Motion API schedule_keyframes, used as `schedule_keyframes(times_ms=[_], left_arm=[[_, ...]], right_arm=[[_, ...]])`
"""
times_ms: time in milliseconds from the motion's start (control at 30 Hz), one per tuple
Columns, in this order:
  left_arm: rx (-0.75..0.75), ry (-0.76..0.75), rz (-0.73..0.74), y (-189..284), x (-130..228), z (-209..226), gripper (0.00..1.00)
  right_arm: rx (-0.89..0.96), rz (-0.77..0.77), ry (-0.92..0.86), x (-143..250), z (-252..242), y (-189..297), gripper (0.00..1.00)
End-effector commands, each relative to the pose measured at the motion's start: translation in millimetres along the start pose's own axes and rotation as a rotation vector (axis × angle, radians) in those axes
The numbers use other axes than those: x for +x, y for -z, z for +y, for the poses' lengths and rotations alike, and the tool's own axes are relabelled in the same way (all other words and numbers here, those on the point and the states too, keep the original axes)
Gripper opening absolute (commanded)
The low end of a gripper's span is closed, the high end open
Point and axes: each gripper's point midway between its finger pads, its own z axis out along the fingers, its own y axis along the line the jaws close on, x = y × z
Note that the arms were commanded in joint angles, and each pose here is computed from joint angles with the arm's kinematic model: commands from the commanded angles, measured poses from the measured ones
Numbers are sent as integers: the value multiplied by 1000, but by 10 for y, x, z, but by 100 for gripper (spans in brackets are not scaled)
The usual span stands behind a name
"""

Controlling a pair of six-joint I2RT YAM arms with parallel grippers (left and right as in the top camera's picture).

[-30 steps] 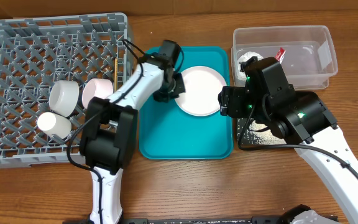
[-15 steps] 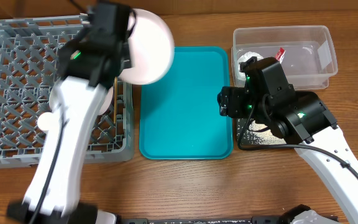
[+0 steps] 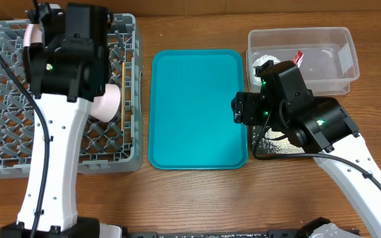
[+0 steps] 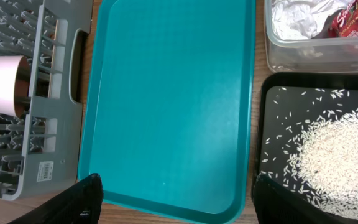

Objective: Sort waste into correct bins and load items into the dishwasher
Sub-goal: 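Lift the white plate and stand it upright in the rack's left side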

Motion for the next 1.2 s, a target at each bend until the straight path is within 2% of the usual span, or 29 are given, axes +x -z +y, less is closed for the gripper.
schedule_keyframes(times_ms=[0,333,567,733,967,1167], left_arm=[[-171,-43,32,-158,41,230,4],[-287,104,171,-701,353,542,4],[-311,142,231,-1020,547,538,4],[-279,54,288,-1400,735,264,4],[-270,-210,254,-1812,512,-68,4],[-210,-281,252,-1976,529,-325,4]], right_arm=[[-2,-6,-4,-24,3,2,79],[-2,-7,-4,-27,3,3,79],[-3,-7,-4,-27,5,2,79],[-2,-7,-4,-27,3,3,78],[-2,-7,-4,-26,3,3,78],[-2,-7,-4,-27,3,3,78]])
